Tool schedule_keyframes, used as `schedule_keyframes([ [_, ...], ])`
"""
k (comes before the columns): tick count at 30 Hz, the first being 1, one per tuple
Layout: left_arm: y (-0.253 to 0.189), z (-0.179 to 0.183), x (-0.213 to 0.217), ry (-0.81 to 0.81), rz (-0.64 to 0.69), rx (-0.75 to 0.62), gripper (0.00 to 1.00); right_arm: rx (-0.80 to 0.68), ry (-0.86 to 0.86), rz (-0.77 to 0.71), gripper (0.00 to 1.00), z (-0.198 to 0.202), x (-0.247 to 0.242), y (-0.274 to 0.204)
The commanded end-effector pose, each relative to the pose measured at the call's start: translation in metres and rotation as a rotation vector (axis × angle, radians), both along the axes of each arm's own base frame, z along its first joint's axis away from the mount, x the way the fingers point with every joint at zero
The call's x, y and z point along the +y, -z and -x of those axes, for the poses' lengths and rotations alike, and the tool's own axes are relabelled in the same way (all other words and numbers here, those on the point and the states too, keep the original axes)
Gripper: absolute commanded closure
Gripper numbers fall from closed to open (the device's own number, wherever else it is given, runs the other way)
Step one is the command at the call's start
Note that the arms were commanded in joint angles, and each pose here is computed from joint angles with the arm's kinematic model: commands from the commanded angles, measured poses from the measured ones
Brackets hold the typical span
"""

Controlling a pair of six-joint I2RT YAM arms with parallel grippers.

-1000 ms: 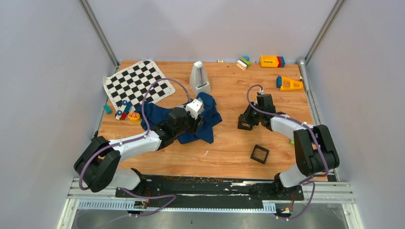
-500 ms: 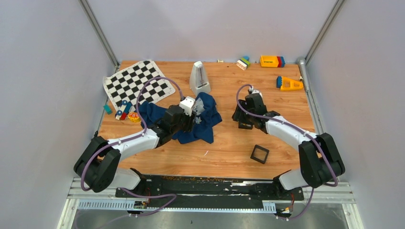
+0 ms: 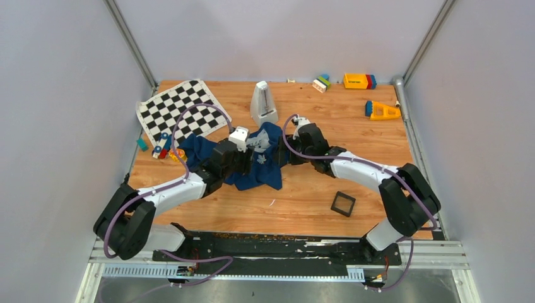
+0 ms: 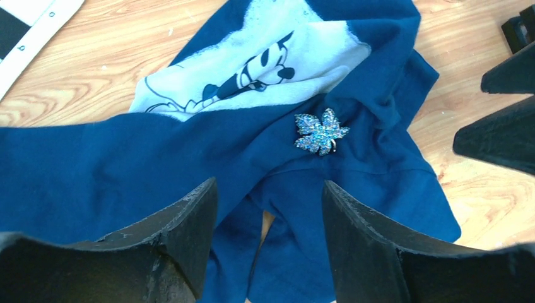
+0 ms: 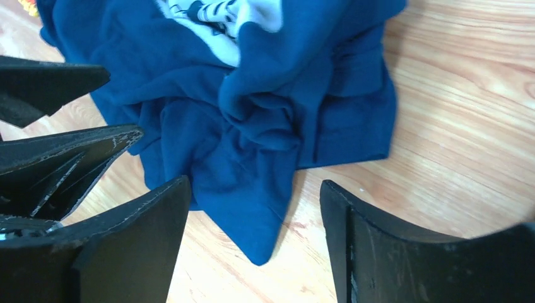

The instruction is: Remove the brooch from the garment

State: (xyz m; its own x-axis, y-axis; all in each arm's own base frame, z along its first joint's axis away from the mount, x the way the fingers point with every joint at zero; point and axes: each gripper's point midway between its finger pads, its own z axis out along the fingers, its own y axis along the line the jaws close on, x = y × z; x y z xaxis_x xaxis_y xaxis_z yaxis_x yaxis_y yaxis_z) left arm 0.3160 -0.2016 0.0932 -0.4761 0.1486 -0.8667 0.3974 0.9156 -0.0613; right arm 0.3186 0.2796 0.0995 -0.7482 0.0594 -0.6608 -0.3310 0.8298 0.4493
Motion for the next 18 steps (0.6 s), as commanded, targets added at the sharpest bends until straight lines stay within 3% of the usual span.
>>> schedule_keyframes([
  [1, -0.021, -0.008, 0.011, -0.085, 0.062, -0.07, 0.27, -0.128, -0.097, -0.099, 0.21, -0.015, 0.032, -0.028],
  [7, -0.017, -0.009, 0.023, -0.172, 0.068, -0.043, 0.01, -0.108, -0.125, -0.105, 0.18, -0.026, 0.047, -0.011],
  [12, -0.017, -0.007, 0.028, -0.21, 0.083, -0.025, 0.0, -0.098, -0.123, -0.125, 0.21, -0.03, 0.053, -0.002],
  [18, -0.013, -0.006, 0.019, -0.168, 0.111, -0.02, 0.01, -0.101, -0.119, -0.142, 0.35, -0.03, 0.055, 0.001],
])
